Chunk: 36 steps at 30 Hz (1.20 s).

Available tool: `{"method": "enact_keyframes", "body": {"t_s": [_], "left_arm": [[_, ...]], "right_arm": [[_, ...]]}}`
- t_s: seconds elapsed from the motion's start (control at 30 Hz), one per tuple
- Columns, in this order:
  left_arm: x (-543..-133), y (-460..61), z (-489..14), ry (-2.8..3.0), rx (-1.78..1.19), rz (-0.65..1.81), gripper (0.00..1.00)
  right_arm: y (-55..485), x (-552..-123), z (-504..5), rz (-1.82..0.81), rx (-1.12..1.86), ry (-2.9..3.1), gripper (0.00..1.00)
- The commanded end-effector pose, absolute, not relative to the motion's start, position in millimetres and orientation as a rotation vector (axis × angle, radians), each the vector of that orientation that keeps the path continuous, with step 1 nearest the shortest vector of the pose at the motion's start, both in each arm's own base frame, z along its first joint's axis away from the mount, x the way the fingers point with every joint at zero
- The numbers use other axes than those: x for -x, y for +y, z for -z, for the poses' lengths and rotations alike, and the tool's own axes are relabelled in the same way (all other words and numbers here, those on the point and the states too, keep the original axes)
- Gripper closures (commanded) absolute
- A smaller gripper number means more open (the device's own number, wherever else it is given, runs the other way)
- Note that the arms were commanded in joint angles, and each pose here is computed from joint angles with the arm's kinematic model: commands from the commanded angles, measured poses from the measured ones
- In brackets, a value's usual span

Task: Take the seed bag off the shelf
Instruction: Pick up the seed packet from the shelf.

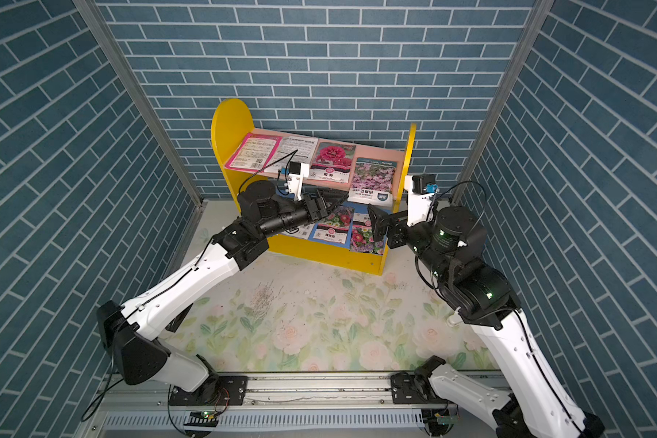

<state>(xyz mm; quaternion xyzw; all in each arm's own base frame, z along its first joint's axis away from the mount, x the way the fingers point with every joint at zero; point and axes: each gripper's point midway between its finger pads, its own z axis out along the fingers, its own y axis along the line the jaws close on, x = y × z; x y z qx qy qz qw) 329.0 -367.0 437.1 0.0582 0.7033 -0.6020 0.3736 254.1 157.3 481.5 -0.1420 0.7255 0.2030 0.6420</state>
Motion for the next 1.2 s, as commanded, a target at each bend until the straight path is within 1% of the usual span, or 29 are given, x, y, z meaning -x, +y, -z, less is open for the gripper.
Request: {"method": "enact_keyframes", "body": {"t_s": [0.0, 0.13, 0.33, 0.47, 0.63, 0.8, 0.9, 1.0, 1.1, 1.17], "left_arm": [[-329, -373, -452, 1.764, -0.157, 1.582, 0.18], [-333, -383, -451, 1.771, -0.169, 1.609, 0.20], [-337, -394, -449, 1.782, -0.180, 1.625, 0.26], [-342, -399, -449, 1.782, -0.180, 1.635, 0.33], [-347, -407, -446, 1.789, -0.183, 1.654, 0.37], [-349, -410, -449, 1.777, -0.191, 1.665, 0.52], [-353, -414, -447, 1.790, -0.190, 1.662, 0.59], [-354, -417, -444, 1.797, -0.193, 1.663, 0.70], [-351, -418, -449, 1.769, -0.233, 1.665, 0.84], [-348, -418, -454, 1.753, -0.263, 1.655, 0.89]], "right_arm": [[151, -253, -489, -0.433, 0.314, 1.619, 0.03], [149, -252, -490, -0.428, 0.310, 1.620, 0.03], [151, -255, -485, -0.422, 0.313, 1.635, 0.03], [151, -255, -485, -0.424, 0.315, 1.635, 0.04], [151, -256, -480, -0.414, 0.318, 1.651, 0.03], [150, -256, -476, -0.408, 0.314, 1.658, 0.04], [151, -256, -475, -0.412, 0.320, 1.661, 0.04], [150, -255, -474, -0.410, 0.317, 1.662, 0.03], [146, -253, -474, -0.407, 0.301, 1.656, 0.04], [144, -251, -475, -0.416, 0.291, 1.650, 0.04]]}}
